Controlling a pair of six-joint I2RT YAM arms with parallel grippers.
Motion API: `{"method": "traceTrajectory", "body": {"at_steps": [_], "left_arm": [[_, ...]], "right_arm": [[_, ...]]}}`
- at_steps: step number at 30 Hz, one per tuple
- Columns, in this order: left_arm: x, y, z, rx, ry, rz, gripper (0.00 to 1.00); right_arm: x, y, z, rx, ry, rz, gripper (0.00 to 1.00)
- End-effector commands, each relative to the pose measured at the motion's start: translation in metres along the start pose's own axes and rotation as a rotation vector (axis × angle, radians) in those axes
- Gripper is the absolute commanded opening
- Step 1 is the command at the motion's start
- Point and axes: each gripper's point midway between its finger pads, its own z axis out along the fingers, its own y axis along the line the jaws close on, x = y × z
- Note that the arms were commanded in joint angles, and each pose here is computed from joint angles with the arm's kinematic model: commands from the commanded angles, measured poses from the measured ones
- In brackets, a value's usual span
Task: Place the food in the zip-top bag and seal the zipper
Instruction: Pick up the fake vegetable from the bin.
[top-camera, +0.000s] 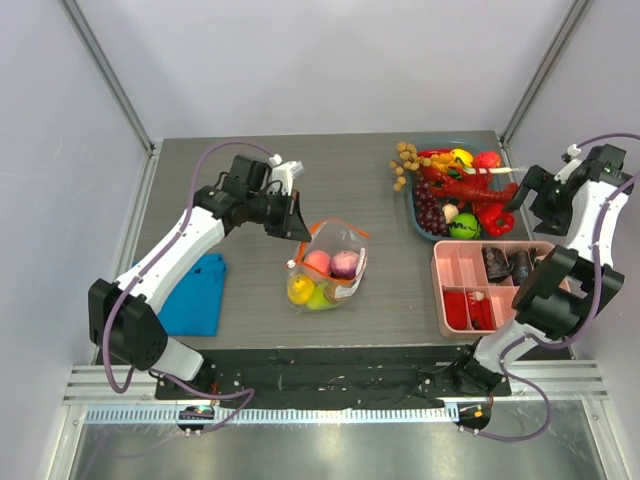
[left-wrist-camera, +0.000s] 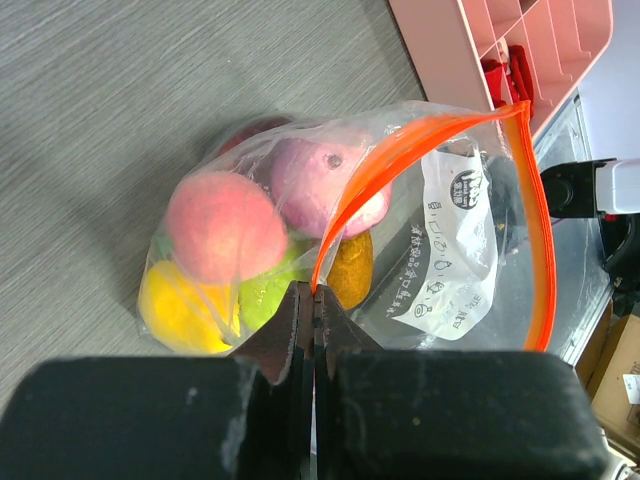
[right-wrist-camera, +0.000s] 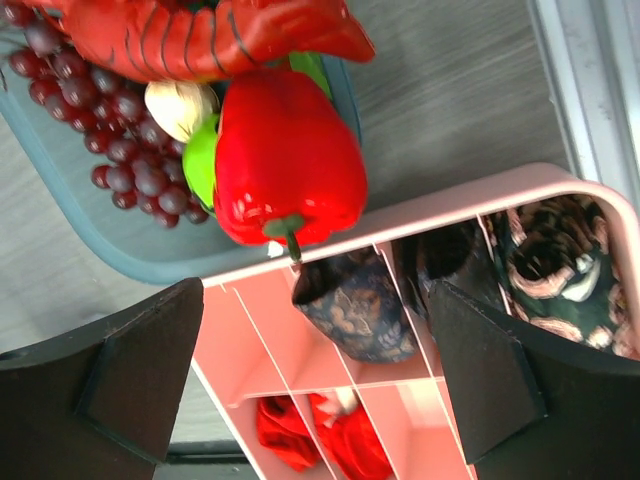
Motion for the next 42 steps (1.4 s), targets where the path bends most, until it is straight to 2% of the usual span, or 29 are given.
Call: {"method": "traceTrajectory", "body": {"at_steps": [1, 11, 25, 34, 40, 42], "left_arm": [[-0.008, -0.012, -0.009, 0.029, -0.048, 0.05, 0.0], [-0.007, -0.011, -0.008, 0.027, -0.039, 0.05, 0.0], [-0.007, -0.009, -0.005, 0.022, -0.033, 0.04, 0.0], [-0.007, -0.008, -0.008, 0.012, -0.036, 0.044, 0.0], [-0.007, -0.008, -0.008, 0.013, -0.035, 0.044, 0.0], [-0.007, -0.009, -0.008, 0.014, -0.038, 0.048, 0.0]], "right_arm": [[-0.024, 0.014, 0.007, -0.026, -0.063, 0.028, 1.0], [-0.024, 0.018, 0.048, -0.017, -0.009, 0.066, 1.0], [-0.002, 0.022, 0.068, -0.066, 0.063, 0.113, 0.94], [0.004, 0.028, 0.049, -0.069, 0.051, 0.105, 0.82], [0.005, 0.037, 0.02, -0.072, -0.004, 0.097, 0.61], [0.0, 0.04, 0.009, -0.07, -0.036, 0.084, 0.58]]}}
